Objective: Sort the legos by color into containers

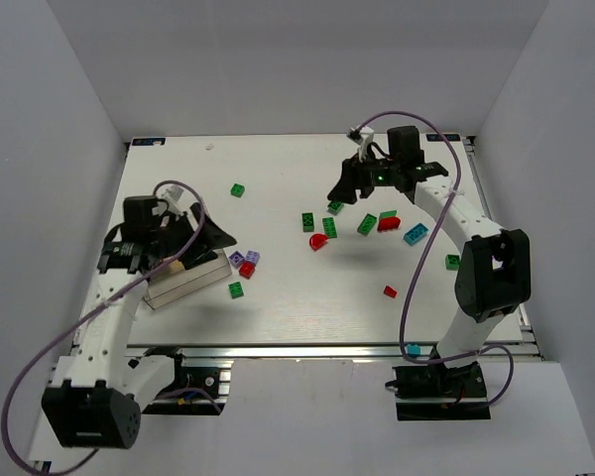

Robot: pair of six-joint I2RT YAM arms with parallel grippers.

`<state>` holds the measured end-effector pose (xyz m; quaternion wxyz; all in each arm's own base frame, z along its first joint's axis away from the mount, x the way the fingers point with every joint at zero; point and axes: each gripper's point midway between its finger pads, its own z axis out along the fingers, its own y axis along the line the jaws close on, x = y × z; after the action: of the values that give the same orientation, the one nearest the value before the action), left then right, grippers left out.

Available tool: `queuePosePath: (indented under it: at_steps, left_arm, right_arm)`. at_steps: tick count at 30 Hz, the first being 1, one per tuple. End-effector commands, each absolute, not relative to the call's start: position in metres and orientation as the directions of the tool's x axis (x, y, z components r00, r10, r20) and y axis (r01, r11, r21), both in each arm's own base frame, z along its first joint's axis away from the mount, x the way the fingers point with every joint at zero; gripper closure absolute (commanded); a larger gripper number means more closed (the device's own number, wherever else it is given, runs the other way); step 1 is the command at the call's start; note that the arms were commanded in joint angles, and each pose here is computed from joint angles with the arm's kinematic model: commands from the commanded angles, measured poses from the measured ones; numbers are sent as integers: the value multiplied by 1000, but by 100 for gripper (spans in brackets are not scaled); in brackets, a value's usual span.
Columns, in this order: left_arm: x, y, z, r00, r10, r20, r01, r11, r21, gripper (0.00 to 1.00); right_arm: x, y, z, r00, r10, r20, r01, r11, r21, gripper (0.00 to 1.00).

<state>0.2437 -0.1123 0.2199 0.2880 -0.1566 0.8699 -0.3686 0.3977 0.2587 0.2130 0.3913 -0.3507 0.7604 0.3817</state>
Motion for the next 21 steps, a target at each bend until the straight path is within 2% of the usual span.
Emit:
queuePosePath:
  at_steps: [1,2,4,5,6,8,9,11,12,14,16,18,19,21]
  left_arm:
    - [258,-138,219,-818,-432,-379,-40,700,-713,19]
    - [258,-153,222,-831,-388,-398,-7,723,-691,19]
    - [259,-167,207,-867,-343,-362,-32,762,-646,20]
    - [259,-178,207,-871,-303,-386,-7,794,-608,21]
    - [256,-183,194,-894,-275,-354,-28,823,-567,23]
    - [256,-187,181,-899,-244,-364,-40,873,-486,28]
    - [249,-198,173,-918,-195,-344,-23,895,-445,39]
    - [246,-195,157,-927,-172,-334,-53,940,-338,51]
    - [246,-205,149,-939,-131,-319,-36,957,-289,63]
    - [242,-201,137,-949,-91,-303,-38,983,-178,68]
    - [246,-207,125,-951,-39,-305,-13,996,-84,64]
    - [247,-205,116,-952,-1,-308,4,1000,-15,52]
    - [246,-205,108,-955,26,-296,22,1000,17,43]
    - [249,-203,101,-950,55,-307,42,998,52,38]
  right_arm:
    - [374,246,220,-458,-253,-853,-847,416,331,35]
    - [375,241,222,-454,-248,-856,-845,424,326,34]
    - [373,234,221,-454,-256,-853,-842,436,318,28]
    - [373,230,221,-459,-256,-851,-838,443,319,26]
    - [370,228,217,-472,-264,-841,-833,447,327,26]
    - [369,221,218,-474,-260,-841,-827,460,324,25]
    - [367,217,213,-486,-259,-835,-820,465,333,25]
    - [365,210,216,-474,-253,-844,-822,472,320,25]
    - [362,207,214,-473,-251,-844,-821,473,320,25]
    - [364,201,213,-475,-239,-847,-815,483,321,25]
    - [363,199,212,-477,-235,-847,-813,483,324,25]
    - [364,196,212,-482,-228,-846,-810,486,330,25]
    - [365,194,212,-483,-225,-846,-808,488,331,25]
    - [365,192,212,-485,-219,-847,-806,489,335,25]
